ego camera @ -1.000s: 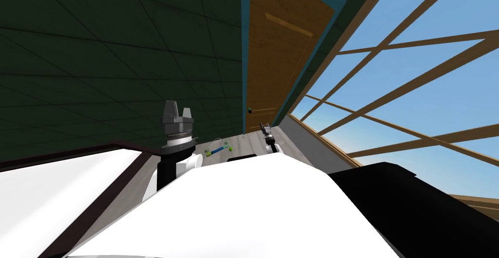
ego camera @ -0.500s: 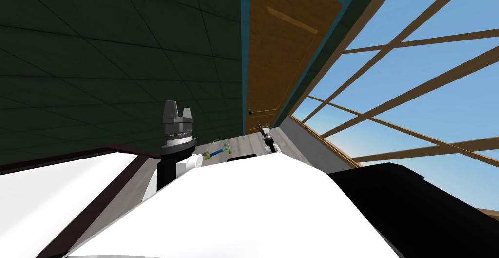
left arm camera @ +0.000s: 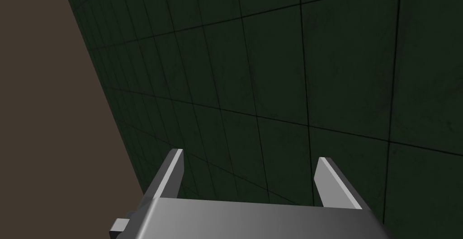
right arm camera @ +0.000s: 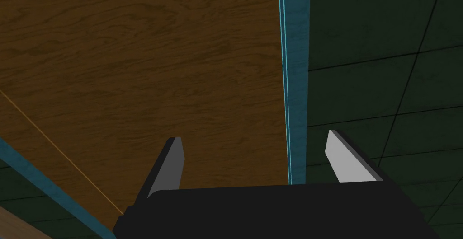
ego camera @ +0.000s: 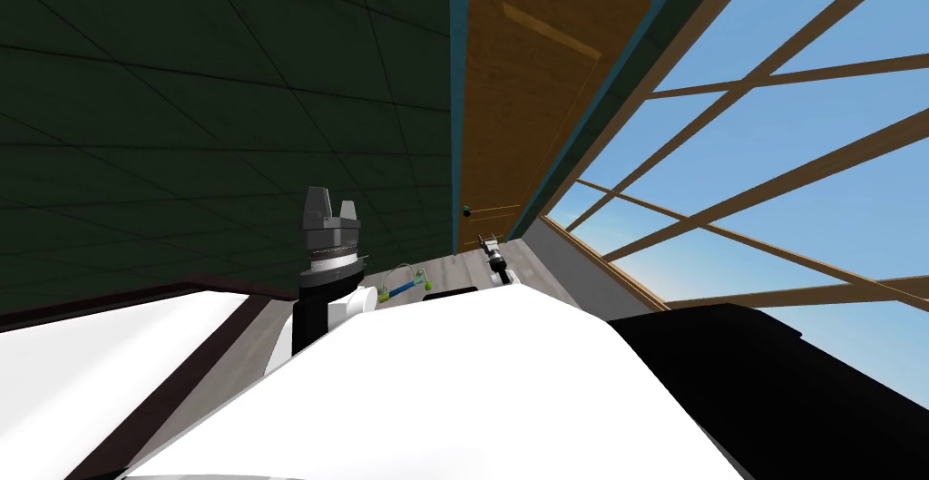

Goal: Pull the door open

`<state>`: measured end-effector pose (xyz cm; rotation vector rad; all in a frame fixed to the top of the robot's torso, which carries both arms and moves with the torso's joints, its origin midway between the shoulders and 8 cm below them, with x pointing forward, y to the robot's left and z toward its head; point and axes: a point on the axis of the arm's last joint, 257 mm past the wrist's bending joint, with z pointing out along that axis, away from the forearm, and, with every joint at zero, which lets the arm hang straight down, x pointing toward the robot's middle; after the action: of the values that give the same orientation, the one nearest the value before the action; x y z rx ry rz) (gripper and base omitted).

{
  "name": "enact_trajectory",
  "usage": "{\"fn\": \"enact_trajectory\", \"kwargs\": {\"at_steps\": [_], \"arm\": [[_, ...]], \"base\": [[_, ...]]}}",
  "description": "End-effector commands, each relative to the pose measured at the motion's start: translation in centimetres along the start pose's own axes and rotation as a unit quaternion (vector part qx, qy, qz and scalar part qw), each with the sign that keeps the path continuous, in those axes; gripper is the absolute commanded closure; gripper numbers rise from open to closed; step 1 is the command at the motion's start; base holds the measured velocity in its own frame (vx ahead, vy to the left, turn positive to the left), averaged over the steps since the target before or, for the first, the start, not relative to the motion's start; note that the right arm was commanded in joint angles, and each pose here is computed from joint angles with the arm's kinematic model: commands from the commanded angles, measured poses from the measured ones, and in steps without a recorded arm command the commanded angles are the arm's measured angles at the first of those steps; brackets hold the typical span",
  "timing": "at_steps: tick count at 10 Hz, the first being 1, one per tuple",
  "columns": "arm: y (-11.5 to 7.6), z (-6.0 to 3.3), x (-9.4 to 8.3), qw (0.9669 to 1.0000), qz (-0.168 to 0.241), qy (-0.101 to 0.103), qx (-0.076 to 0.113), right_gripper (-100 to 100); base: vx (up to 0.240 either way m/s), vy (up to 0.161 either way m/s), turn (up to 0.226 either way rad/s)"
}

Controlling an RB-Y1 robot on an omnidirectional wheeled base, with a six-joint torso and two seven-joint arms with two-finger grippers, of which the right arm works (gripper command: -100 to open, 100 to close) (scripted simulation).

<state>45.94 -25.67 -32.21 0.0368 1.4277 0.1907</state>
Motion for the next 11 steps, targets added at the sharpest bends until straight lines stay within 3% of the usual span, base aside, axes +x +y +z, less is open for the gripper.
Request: {"fn": "enact_trajectory", "kwargs": {"at_steps": [1,9,11], "arm": [[0.1,-0.09,1.1,0.9999,-0.013,0.011,-0.001,-100],[2.5,-0.55,5.9,0.9966,-0.057,0.058,-0.013,-100],[2.8,-0.59,6.2,0.9963,-0.059,0.061,-0.015,-100]], "base": [[0.092,-0.011,0.001],[0.096,-0.01,0.006],[0.027,-0.024,0.025]]}}
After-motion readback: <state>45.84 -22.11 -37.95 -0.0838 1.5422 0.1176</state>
